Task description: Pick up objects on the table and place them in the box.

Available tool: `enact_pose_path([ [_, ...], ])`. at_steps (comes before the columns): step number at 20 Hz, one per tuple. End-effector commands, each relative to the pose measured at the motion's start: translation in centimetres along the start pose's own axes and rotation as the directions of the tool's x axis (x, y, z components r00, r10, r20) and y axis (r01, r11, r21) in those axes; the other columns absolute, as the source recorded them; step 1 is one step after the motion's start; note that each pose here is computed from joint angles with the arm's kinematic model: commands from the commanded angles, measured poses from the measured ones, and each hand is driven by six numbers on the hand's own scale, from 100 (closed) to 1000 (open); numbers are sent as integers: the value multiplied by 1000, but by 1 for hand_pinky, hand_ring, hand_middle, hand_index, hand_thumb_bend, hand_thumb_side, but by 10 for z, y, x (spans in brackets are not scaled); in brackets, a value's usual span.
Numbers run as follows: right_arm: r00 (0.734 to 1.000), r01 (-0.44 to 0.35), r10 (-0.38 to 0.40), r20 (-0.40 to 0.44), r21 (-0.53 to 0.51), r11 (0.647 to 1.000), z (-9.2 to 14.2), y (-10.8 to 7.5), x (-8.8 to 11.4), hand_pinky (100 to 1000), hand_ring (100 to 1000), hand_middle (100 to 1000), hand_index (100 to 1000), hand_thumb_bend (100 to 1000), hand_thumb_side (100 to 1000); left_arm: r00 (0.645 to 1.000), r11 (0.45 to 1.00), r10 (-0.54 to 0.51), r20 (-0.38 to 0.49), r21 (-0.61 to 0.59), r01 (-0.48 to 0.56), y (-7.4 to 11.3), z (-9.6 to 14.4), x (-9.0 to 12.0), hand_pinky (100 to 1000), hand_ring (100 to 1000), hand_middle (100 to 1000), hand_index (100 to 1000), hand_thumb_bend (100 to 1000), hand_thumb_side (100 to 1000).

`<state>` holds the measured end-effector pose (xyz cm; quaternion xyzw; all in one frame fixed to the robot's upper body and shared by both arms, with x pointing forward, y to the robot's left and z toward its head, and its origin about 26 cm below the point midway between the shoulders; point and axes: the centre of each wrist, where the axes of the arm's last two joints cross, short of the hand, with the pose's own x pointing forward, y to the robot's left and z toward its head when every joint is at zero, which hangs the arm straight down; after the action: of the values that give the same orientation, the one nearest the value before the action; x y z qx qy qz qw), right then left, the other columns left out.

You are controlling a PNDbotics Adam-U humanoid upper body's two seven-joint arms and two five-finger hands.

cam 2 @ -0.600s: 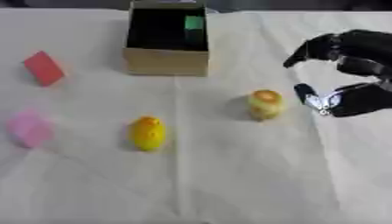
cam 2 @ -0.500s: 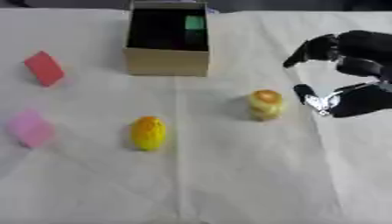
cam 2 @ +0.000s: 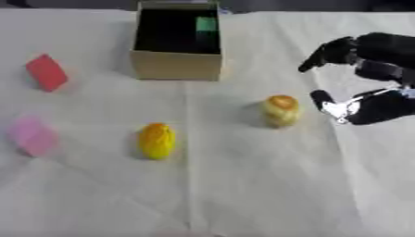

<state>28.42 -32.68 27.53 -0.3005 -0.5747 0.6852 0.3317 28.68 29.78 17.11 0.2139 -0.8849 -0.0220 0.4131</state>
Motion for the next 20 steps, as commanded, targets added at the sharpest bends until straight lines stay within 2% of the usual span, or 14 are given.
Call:
enact_pose_path([
  [1, 1000, -28, 28, -1, -14, 1000, 1, -11, 4, 832, 850, 827, 909, 100, 573, 1000, 1000, 1, 30, -3, -1, 2, -4, 7, 914, 709, 662, 804, 172, 573],
  [10, 999, -31, 32, -41, 33, 999, -10, -6, 9, 856, 878, 847, 923, 100, 590, 1000, 1000, 11, 29, -8, -11, 0, -4, 7, 915, 708, 661, 803, 169, 578],
  [18, 995, 0, 8, -97, 81, 997, -28, 8, -9, 871, 893, 847, 947, 100, 670, 999, 1000, 20, 29, -13, -19, -1, -4, 8, 916, 707, 661, 802, 164, 583],
  [20, 993, 5, 7, -115, 101, 995, -30, 12, -14, 877, 898, 835, 932, 100, 604, 999, 1000, 21, 28, -14, -21, -1, -4, 8, 917, 707, 661, 802, 162, 584],
])
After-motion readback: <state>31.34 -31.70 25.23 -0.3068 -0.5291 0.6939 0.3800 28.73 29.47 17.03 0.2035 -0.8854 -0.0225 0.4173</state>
